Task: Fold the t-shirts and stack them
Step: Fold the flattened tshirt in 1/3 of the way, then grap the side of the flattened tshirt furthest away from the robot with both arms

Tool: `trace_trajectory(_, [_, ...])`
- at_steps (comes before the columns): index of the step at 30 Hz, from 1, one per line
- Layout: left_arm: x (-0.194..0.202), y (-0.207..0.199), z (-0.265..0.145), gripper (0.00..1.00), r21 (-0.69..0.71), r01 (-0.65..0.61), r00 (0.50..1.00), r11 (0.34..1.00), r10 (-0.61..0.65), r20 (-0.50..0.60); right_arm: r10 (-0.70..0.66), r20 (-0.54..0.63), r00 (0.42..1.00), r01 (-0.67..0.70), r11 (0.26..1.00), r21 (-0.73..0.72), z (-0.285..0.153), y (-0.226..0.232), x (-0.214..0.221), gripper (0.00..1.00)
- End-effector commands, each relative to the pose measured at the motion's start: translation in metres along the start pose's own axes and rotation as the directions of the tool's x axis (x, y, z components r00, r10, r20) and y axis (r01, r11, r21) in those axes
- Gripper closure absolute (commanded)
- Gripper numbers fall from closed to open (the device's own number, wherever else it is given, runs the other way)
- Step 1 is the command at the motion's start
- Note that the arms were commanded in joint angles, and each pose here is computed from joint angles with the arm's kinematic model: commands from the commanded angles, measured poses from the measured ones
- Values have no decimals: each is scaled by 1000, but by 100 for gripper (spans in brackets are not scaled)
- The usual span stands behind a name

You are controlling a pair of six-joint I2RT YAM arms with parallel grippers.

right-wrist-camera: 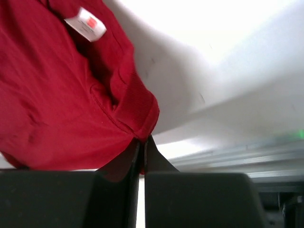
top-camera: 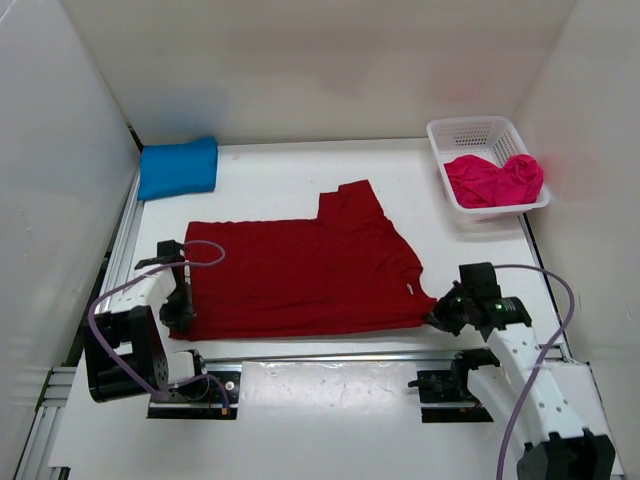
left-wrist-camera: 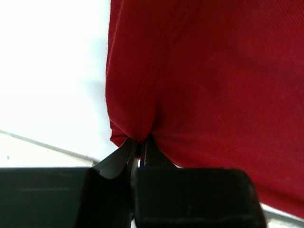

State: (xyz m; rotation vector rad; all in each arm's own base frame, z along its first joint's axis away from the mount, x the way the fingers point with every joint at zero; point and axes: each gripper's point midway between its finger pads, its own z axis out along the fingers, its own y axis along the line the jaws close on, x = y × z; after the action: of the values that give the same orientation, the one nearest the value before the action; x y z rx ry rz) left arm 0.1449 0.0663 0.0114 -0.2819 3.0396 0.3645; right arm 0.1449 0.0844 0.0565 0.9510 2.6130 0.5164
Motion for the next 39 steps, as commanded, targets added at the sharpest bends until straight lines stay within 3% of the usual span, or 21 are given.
trace_trajectory(1, [23, 20, -7, 90, -92, -5, 998, 996, -1, -64, 145, 41, 989, -149, 978, 148, -13, -33, 8, 100])
trace_trajectory(3, [32, 20, -7, 89, -91, -14, 996, 996, 5, -90, 172, 63, 983, -180, 970, 162, -17, -40, 10, 100])
trace_trajectory(4, [35, 20, -8, 83, -91, -17, 995, 996, 8, -102, 169, 79, 982, -180, 971, 155, -18, -40, 8, 87])
trace_trajectory(6, [39, 19, -7, 57, -91, -18, 995, 996, 8, -104, 169, 80, 982, -180, 972, 154, -19, -41, 9, 60])
trace_trajectory(7, [42, 22, -6, 37, -105, -22, 994, 994, 11, -113, 159, 72, 985, -169, 972, 165, -20, -44, 11, 56])
trace_trajectory(9, [33, 31, -6, 20, -158, -12, 997, 987, 1, -71, 137, 81, 987, -147, 978, 146, -29, -35, 5, 45])
trace_trajectory(10, [31, 35, -6, 7, -176, 0, 998, 984, -11, -61, 125, 99, 987, -138, 981, 139, -34, -30, -1, 44])
trace_trajectory(11, [15, 40, -10, 1, -189, 36, 999, 981, -38, -10, 97, 132, 986, -109, 990, 85, -44, -12, -14, 42])
trace_trajectory(15, [-51, 49, -38, 0, -138, 128, 985, 982, -110, 134, -134, 221, 966, 139, 990, -3, -63, 68, -76, 39])
trace_trajectory(16, [-67, 42, -43, 0, -70, 141, 979, 987, -129, 156, -265, 125, 956, 258, 964, 70, -41, 82, -79, 35])
trace_trajectory(18, [-114, 39, -57, 0, 12, 152, 965, 988, -151, 214, -396, 174, 902, 402, 916, 1, -58, 160, -115, 31])
trace_trajectory(19, [-132, 30, -60, 0, 74, 143, 958, 987, -157, 240, -486, 47, 872, 484, 873, 59, -21, 171, -117, 30])
trace_trajectory(20, [-147, 28, -62, 0, 100, 138, 954, 985, -160, 255, -508, 42, 860, 505, 861, 62, -14, 191, -131, 28])
trace_trajectory(21, [-172, 26, -62, 0, 124, 133, 950, 983, -162, 268, -522, 147, 840, 527, 850, 8, -32, 243, -161, 28])
trace_trajectory(22, [-185, 23, -60, 0, 145, 127, 947, 981, -164, 276, -524, 67, 849, 521, 852, 49, 13, 249, -169, 26])
trace_trajectory(23, [-201, 19, -60, 0, 177, 118, 941, 977, -167, 295, -525, 73, 848, 525, 851, 24, 23, 266, -181, 26])
trace_trajectory(24, [-221, 16, -53, 0, 196, 112, 943, 974, -166, 288, -510, 106, 854, 514, 858, -9, 45, 299, -205, 26])
trace_trajectory(28, [-266, 5, -34, 0, 254, 91, 941, 963, -167, 295, -411, 143, 900, 416, 909, -6, 116, 317, -239, 26])
trace_trajectory(29, [-274, 5, -31, 0, 254, 91, 938, 963, -169, 302, -355, 197, 914, 372, 927, -53, 131, 331, -248, 26])
trace_trajectory(33, [-307, -4, -15, 0, 256, 72, 935, 964, -155, 319, -300, 237, 924, 313, 950, -18, 190, 323, -254, 26])
trace_trajectory(39, [-322, -21, 7, 0, 280, 47, 946, 959, -133, 295, -261, 226, 939, 258, 965, 45, 227, 316, -235, 28])
